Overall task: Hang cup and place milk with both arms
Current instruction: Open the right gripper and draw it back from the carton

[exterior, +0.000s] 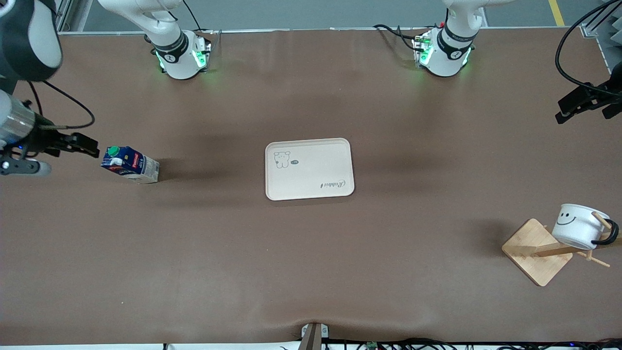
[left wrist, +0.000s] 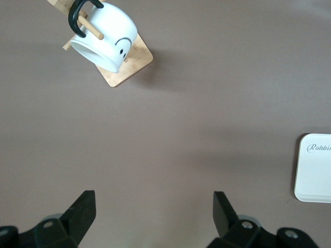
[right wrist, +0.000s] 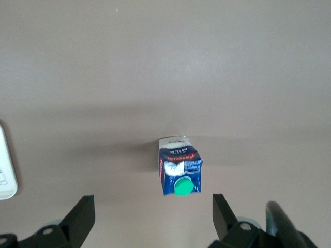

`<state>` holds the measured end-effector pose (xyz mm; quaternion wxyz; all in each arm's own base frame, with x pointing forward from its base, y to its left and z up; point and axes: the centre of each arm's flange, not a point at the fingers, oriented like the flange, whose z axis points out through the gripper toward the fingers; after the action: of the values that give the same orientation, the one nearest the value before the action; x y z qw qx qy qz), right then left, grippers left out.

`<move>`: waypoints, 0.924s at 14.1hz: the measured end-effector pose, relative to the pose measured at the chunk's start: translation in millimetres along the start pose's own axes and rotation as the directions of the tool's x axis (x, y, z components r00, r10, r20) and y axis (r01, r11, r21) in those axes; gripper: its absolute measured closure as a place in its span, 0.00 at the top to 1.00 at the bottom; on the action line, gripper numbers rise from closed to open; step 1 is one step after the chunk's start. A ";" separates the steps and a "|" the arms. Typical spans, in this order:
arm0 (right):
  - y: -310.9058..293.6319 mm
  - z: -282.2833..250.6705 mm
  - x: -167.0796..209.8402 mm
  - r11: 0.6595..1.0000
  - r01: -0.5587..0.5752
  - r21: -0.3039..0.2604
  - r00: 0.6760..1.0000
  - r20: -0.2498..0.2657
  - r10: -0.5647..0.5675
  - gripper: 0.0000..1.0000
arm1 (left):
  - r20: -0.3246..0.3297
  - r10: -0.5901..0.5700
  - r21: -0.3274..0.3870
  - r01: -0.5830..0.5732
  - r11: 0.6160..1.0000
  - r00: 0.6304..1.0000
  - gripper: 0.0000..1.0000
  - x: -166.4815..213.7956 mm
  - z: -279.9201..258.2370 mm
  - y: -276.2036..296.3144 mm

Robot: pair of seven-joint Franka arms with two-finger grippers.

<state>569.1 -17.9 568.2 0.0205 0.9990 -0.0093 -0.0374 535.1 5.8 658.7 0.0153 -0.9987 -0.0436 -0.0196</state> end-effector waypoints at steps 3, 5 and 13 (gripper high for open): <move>-1.3 -32.5 -8.8 1.000 0.002 0.004 1.000 0.011 -0.003 1.00 | 0.000 0.011 0.000 -0.011 1.000 1.000 1.00 -0.6 -0.3 5.9; 1.4 -31.1 -16.7 1.000 0.014 0.005 0.997 0.074 -0.015 1.00 | 0.001 0.014 0.000 -0.014 1.000 1.000 1.00 -0.9 -0.2 7.6; 72.2 -70.1 -54.5 0.992 -0.101 0.071 0.995 0.017 0.100 1.00 | 0.016 0.014 0.001 -0.014 1.000 1.000 1.00 -2.1 2.4 7.7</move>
<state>518.8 -86.1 645.1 -0.0135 0.9971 -0.0612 -0.0425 533.8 -1.9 656.0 0.0157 -0.9991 -0.0366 -0.0117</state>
